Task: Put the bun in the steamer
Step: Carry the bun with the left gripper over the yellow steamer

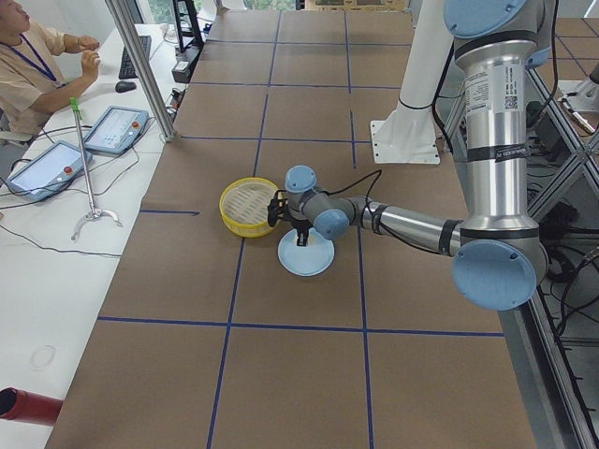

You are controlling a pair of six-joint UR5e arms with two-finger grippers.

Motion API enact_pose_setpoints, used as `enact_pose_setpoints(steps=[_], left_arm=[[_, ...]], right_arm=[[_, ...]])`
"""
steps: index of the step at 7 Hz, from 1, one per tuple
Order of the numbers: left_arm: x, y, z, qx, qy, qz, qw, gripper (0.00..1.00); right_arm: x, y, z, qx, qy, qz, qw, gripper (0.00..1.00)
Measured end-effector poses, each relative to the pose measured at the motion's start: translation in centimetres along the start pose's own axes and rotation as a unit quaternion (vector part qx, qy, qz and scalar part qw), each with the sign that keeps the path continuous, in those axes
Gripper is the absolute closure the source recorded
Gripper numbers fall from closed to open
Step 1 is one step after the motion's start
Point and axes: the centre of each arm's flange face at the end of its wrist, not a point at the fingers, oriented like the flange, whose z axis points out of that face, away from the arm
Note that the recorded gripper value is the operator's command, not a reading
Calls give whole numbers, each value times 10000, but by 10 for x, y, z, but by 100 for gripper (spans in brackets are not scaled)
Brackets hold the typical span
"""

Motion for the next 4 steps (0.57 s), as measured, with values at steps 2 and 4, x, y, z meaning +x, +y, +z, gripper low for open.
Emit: enact_pose_setpoints(steps=[2, 4], left_arm=[[46, -78, -46, 395, 22, -240, 9989, 63], [90, -148, -46, 453, -29, -375, 9983, 63]], right_arm=[[0, 0, 0, 0, 0, 0, 10000, 0], [0, 0, 0, 0, 0, 0, 10000, 0]])
